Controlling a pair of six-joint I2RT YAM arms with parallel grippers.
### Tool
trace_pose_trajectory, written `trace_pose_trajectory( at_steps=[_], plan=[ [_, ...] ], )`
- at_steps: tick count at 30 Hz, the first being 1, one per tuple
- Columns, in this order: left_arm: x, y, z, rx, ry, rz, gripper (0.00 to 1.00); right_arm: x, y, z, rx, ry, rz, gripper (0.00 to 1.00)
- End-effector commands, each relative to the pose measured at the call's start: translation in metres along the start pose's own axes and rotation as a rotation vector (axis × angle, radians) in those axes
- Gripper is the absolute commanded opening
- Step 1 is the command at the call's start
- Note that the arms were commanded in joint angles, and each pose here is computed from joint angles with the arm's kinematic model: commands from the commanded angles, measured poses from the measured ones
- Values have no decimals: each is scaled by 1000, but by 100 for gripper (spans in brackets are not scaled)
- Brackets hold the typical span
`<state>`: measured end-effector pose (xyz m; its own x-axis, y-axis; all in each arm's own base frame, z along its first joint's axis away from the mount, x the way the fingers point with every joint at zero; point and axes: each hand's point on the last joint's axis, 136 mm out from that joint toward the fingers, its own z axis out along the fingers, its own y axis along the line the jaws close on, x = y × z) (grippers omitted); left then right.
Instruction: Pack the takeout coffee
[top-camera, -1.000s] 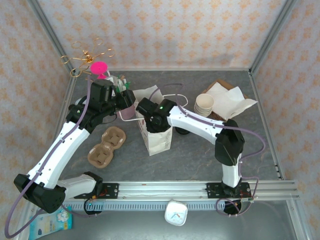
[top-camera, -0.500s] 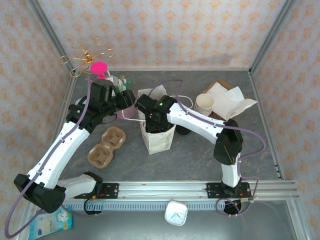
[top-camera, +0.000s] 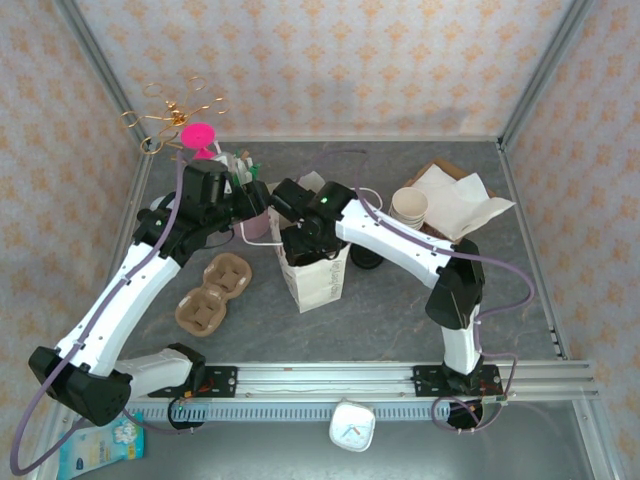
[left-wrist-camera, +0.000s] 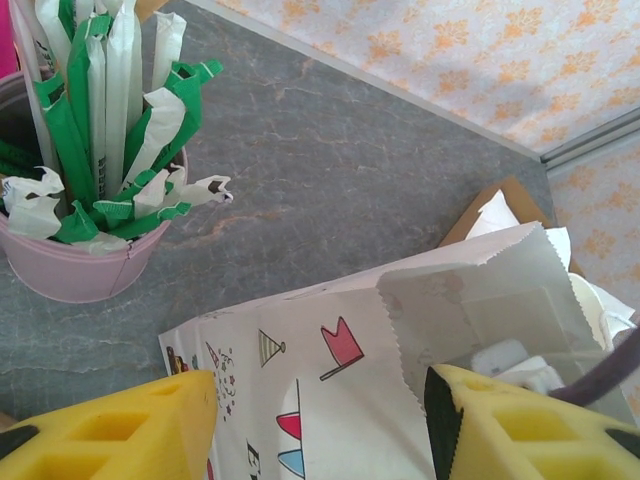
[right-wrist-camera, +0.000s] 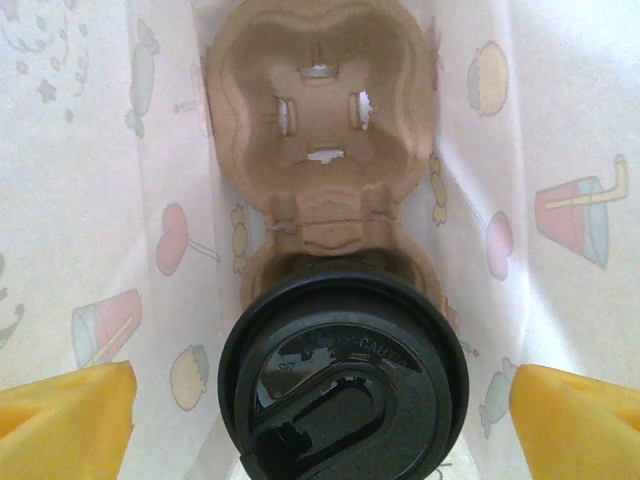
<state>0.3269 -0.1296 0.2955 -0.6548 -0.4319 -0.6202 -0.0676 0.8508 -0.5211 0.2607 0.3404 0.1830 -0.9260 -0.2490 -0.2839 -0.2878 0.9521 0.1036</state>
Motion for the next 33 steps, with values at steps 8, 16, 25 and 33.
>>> trace_pose_trajectory(
  at_steps=[8,16,25,33],
  plan=[
    [9,16,16,-61,34,13,55,-14,-2,-21,26,-37,-5,96],
    [9,24,23,-100,37,9,52,-22,0,-38,12,-67,-2,97],
    [5,30,27,-130,28,7,49,-32,6,-61,-36,-123,8,96],
    [-1,29,23,-144,13,12,49,-39,5,-86,-76,-177,31,89]
  ],
)
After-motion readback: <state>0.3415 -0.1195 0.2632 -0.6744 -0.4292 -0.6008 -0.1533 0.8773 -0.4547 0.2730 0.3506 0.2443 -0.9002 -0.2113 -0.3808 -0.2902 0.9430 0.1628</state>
